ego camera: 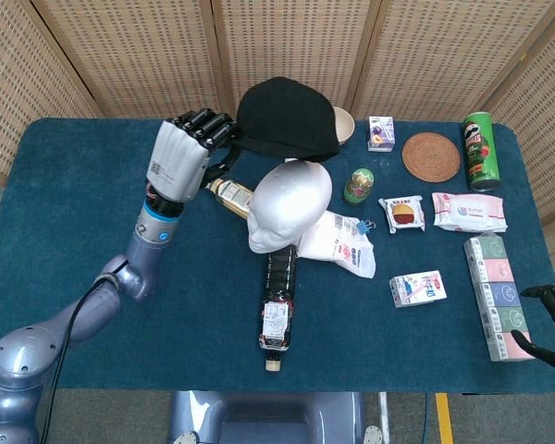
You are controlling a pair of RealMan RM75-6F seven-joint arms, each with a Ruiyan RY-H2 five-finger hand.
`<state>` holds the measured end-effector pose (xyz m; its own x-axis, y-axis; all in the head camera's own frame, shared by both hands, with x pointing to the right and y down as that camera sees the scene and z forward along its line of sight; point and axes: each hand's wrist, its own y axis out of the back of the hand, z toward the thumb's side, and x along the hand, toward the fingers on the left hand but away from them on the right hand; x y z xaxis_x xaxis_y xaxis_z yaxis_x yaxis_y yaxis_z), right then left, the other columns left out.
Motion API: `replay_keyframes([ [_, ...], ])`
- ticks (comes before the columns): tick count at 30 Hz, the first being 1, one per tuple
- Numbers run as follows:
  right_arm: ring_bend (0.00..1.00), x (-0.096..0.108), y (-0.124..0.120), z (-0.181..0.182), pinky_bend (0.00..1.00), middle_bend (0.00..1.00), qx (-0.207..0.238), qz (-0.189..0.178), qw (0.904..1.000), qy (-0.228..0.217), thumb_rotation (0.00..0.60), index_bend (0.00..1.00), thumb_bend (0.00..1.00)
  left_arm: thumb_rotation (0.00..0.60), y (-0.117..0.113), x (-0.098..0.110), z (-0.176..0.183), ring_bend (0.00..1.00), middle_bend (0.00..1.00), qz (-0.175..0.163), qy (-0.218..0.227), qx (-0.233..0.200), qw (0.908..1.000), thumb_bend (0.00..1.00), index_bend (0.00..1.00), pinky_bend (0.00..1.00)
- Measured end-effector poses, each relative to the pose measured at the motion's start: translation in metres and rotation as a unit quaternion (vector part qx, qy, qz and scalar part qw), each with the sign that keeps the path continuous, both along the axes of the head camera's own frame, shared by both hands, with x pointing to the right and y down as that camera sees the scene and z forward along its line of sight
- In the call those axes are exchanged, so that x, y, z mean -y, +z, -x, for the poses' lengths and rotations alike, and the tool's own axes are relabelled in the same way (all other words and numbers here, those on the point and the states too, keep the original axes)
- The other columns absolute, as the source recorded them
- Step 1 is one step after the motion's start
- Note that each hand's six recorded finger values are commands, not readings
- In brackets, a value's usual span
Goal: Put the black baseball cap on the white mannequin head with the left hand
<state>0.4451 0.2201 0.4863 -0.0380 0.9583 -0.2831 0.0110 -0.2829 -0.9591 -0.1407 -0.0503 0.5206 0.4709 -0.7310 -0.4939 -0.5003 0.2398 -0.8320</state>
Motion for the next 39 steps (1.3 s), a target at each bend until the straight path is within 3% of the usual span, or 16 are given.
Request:
replay_keyframes([
  [7,0.44,0.001,-0.001,0.0,0.45,0.41,-0.006,0.002,1.0,0.004,0.6,0.38,0.15,0.6,0.0,0.0,-0.041,0.55,0.59,0.002,0.028,-0.028,0.9992,0.44,0.83,0.78],
  [13,0.44,0.0,-0.002,-0.004,0.45,0.4,-0.01,0.003,0.9999,0.011,0.6,0.38,0.15,0.6,0.006,-0.016,-0.055,0.55,0.59,-0.006,0.065,-0.032,0.9973,0.43,0.83,0.77],
  [27,0.44,0.003,0.0,0.003,0.45,0.41,-0.01,0.008,0.9999,0.004,0.6,0.38,0.15,0.6,0.033,-0.043,-0.024,0.55,0.59,-0.005,0.105,0.013,0.9944,0.43,0.83,0.75],
  [39,0.44,0.003,0.0,0.004,0.45,0.4,-0.013,0.008,0.9999,0.007,0.6,0.38,0.15,0.6,0.042,-0.058,-0.011,0.55,0.59,-0.003,0.14,0.036,0.9895,0.41,0.83,0.72],
])
